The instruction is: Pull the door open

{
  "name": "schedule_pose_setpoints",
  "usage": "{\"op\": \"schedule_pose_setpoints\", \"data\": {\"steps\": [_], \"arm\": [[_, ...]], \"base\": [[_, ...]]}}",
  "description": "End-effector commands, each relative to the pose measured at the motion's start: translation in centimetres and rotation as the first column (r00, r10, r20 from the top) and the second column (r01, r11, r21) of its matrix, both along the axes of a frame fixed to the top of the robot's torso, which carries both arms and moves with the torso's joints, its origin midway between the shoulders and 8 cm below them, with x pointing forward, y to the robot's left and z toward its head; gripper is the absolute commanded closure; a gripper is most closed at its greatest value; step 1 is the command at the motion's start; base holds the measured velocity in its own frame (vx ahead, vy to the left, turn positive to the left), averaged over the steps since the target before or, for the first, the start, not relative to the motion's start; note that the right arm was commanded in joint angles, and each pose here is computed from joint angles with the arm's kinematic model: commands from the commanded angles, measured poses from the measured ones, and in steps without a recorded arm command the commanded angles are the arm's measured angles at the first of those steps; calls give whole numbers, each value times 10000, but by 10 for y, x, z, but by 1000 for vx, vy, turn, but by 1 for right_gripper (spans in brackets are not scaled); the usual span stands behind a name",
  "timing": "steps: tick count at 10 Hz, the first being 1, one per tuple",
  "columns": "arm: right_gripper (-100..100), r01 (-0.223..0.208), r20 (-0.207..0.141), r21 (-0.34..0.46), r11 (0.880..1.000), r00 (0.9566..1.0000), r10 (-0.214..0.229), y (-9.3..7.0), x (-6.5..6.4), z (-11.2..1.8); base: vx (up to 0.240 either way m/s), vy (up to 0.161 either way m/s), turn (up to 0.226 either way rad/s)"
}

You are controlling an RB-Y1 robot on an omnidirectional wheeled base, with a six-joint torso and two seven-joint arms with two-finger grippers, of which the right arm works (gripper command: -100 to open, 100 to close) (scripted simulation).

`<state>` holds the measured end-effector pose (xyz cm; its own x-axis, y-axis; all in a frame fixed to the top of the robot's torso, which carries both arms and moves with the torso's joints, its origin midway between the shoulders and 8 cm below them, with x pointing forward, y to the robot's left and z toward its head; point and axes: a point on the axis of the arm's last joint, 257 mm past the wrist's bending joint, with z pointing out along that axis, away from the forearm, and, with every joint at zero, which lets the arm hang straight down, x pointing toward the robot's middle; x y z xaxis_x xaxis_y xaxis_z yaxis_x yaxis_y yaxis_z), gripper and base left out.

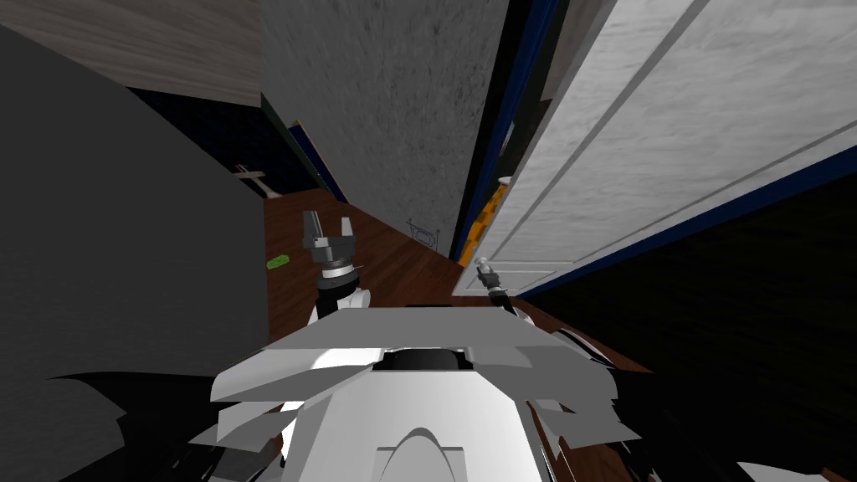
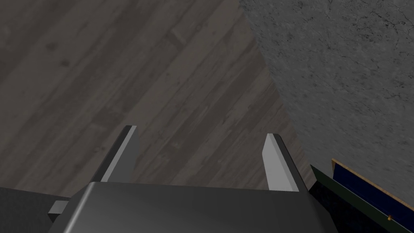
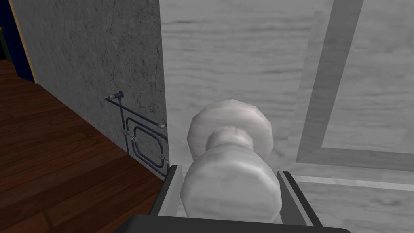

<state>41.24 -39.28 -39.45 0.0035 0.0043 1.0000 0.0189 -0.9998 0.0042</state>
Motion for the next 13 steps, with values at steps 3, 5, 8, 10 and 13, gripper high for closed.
{"op": "schedule_pose_setpoints", "data": {"steps": [3, 5, 8, 10, 13], "arm": [[100, -299, -21, 35, 9995, 9996, 299, 2, -7, 0], [100, -528, -45, 28, 9986, 9986, 528, 2, -17, -1], [100, -859, 3, 23, 9963, 9963, 859, 0, -29, 0], [100, -1078, 23, 30, 9942, 9942, 1078, 0, -37, 2], [100, -1208, -28, 25, 9927, 9927, 1208, 0, -42, 0]], "base": [[-139, -27, 25], [-152, -71, 146], [-215, -79, 146], [-226, -101, 133], [-165, -65, 88]]}}
